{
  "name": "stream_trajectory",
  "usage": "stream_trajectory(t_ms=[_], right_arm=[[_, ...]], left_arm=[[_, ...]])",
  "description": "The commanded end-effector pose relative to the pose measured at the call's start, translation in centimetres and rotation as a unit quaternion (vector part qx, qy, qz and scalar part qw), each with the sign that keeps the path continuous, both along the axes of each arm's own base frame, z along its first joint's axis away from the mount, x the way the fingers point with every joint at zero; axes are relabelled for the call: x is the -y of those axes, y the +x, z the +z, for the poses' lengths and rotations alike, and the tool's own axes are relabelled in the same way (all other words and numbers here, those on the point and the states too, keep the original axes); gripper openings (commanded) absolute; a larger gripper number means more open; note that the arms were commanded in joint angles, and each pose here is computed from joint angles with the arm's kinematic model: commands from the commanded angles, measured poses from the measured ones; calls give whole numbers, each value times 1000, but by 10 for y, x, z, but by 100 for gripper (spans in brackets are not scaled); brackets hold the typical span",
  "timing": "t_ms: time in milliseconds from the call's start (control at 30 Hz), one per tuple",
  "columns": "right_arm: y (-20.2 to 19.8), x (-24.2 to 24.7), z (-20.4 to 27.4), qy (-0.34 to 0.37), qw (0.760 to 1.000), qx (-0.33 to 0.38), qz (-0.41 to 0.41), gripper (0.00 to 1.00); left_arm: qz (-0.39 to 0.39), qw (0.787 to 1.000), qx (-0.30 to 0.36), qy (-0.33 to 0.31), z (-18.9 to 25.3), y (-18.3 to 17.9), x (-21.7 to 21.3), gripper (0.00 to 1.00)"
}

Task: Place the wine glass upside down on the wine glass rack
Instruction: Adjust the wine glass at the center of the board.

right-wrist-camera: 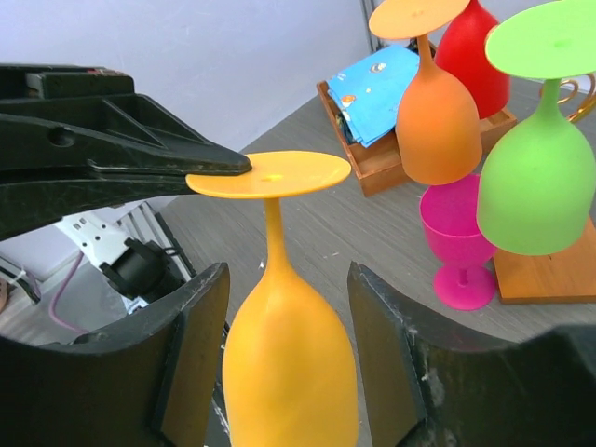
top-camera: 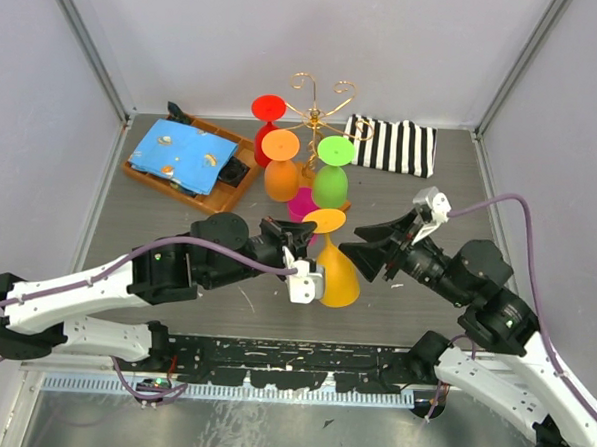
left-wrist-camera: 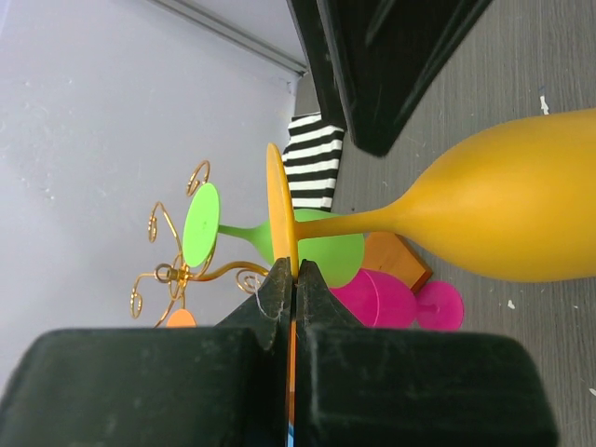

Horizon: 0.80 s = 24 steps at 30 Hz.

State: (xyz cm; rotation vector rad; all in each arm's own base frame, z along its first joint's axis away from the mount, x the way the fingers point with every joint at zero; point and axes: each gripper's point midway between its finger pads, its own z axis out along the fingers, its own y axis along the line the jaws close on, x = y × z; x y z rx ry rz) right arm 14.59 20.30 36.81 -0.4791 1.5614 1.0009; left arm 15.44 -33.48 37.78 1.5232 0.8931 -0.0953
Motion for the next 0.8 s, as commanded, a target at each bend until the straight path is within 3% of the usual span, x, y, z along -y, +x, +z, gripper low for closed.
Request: stream_trajectory(t_ms=[0, 233, 767], right_arm=[[1, -14, 14, 10, 999, 43, 31, 59], [2, -27, 5, -1, 997, 47, 58, 48], [9, -39, -7, -6, 997, 41, 68, 41]], left_arm=[[1, 999, 5, -35, 19, 0, 5, 0], [3, 999, 8, -35, 18, 2, 7, 0], [7, 999, 15, -35, 19, 4, 10, 0]])
